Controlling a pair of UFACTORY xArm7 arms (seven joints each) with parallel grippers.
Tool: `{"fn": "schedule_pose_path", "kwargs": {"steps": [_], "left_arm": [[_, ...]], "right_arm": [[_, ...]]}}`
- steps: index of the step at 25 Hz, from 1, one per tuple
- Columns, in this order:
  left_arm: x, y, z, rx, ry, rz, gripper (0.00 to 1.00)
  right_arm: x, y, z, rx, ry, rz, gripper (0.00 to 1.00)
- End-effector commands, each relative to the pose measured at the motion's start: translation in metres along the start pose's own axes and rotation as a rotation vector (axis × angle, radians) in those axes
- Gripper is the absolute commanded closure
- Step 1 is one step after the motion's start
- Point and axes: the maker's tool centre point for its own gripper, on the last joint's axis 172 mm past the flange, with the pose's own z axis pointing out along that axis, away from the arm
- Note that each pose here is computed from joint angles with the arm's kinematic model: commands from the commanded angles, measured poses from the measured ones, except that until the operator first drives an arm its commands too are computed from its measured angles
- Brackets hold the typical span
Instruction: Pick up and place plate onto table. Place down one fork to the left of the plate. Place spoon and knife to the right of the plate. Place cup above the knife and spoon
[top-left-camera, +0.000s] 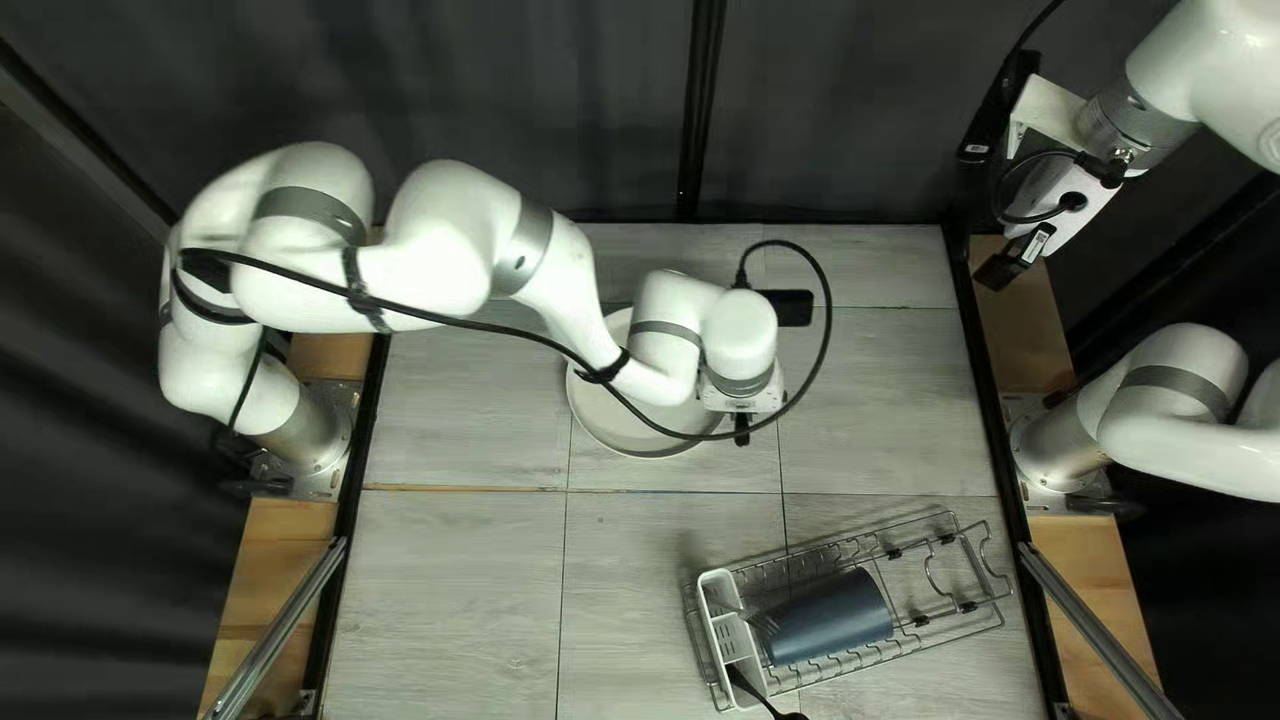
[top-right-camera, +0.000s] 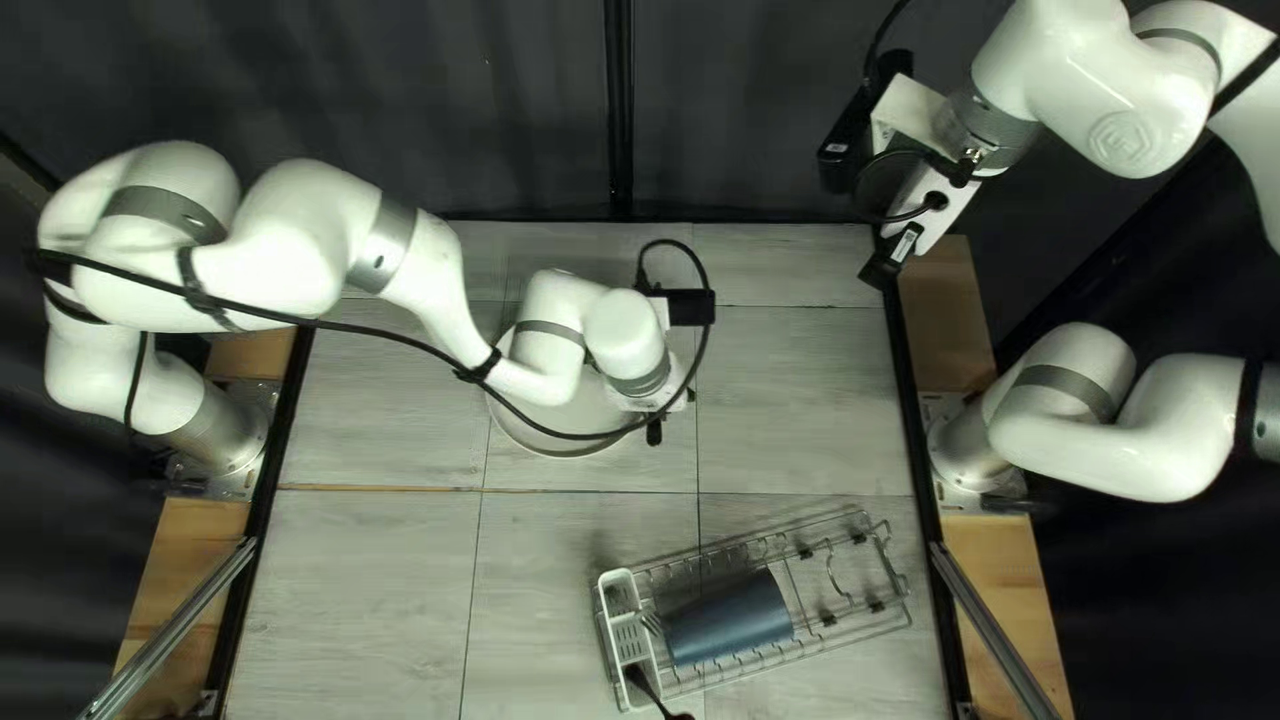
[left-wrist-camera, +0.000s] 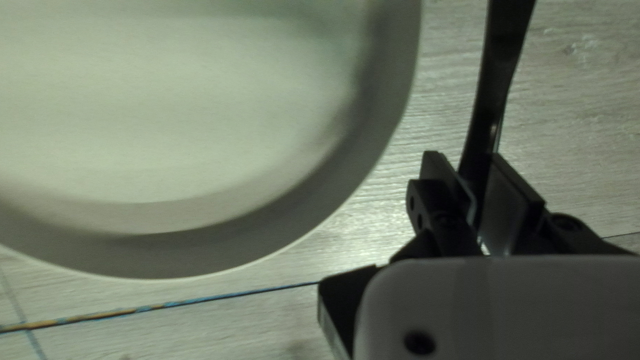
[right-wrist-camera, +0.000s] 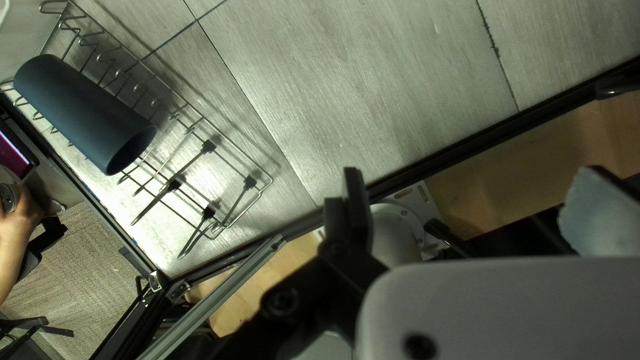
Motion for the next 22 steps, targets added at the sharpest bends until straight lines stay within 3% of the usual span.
{"fn": "schedule_pose_path", "kwargs": {"steps": [1,17,22], "left_arm": [[0.002,0.006,0.008,0.002,-0.018,-0.023,1.00],[0.021,0.017,0.038,0.014,-0.065,-0.045,1.00],[0.025,0.013,0.044,0.021,-0.080,-0.048,0.93]], "right_arm": [[0.000,0.000,0.000,0.000,0.000,0.000,0.00],[0.000,0.000,0.000,0.000,0.000,0.000,0.00],[0.000,0.000,0.000,0.000,0.000,0.000,0.00]]}}
